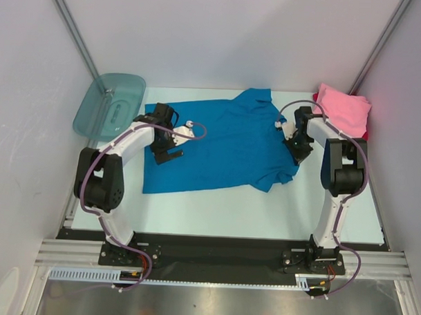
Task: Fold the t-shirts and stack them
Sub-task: Move the tshirt to the center of the board
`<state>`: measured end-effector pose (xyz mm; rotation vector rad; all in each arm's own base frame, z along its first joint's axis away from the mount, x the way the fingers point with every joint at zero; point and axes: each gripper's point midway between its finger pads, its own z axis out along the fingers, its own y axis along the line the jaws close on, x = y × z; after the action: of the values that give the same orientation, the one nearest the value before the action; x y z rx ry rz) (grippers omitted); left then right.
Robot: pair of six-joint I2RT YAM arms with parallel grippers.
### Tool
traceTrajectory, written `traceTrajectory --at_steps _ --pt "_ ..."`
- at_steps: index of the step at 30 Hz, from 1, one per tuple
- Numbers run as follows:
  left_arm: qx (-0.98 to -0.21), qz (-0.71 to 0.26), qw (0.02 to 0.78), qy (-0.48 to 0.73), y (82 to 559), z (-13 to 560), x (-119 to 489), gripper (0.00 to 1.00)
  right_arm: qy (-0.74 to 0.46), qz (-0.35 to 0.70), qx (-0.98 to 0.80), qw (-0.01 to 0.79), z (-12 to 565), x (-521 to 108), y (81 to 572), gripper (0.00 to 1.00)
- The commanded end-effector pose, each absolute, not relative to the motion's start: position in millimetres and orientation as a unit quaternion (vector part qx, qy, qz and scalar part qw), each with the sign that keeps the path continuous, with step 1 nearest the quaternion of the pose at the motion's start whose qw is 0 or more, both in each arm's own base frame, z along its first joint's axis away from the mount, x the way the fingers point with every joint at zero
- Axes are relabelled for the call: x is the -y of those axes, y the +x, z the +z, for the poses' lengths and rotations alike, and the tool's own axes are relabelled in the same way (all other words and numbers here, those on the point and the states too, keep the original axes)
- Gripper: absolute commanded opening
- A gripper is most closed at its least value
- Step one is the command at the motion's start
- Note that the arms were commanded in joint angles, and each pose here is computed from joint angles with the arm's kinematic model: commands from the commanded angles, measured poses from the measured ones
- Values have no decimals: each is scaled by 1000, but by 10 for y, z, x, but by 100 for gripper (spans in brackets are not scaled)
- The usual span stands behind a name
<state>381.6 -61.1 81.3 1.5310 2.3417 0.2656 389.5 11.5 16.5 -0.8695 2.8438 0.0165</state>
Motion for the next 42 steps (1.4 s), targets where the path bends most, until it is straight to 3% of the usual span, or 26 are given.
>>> traceTrajectory --at_steps 1,16,21,28,30,33,36,38,39,40,42 --pt "-807 88 176 556 3732 965 643 100 -292 -18 -956 -16 94 248 3354 0" --pt "-767 16 102 634 3183 782 642 100 -315 -55 -946 -59 353 686 3035 0" --pt "-770 29 137 622 3399 964 687 100 -307 -55 -950 1 599 603 3368 1" --pt "-755 53 257 600 3856 1752 869 100 -341 -58 -930 125 1321 200 3989 54" --pt "-747 68 307 586 4019 2011 920 100 -348 -67 -920 168 1562 100 4195 56" --pt "-738 91 382 549 4313 2372 990 100 -327 -74 -913 235 1799 -13 4524 49" --pt "-750 95 398 519 4558 2338 1031 100 -298 -81 -908 283 1823 -100 4880 0" --pt "-769 97 386 500 4704 2235 1024 47 -272 -73 -909 308 1767 -201 5077 0" --pt "-790 85 345 500 4762 1896 1027 19 -262 -67 -911 311 1675 -236 5198 0" --pt "-793 83 349 493 4863 1960 1053 0 -243 -58 -916 316 1626 -302 5269 0" --pt "-823 59 317 468 4991 1720 1116 0 -233 -35 -919 316 1467 -442 5449 0"
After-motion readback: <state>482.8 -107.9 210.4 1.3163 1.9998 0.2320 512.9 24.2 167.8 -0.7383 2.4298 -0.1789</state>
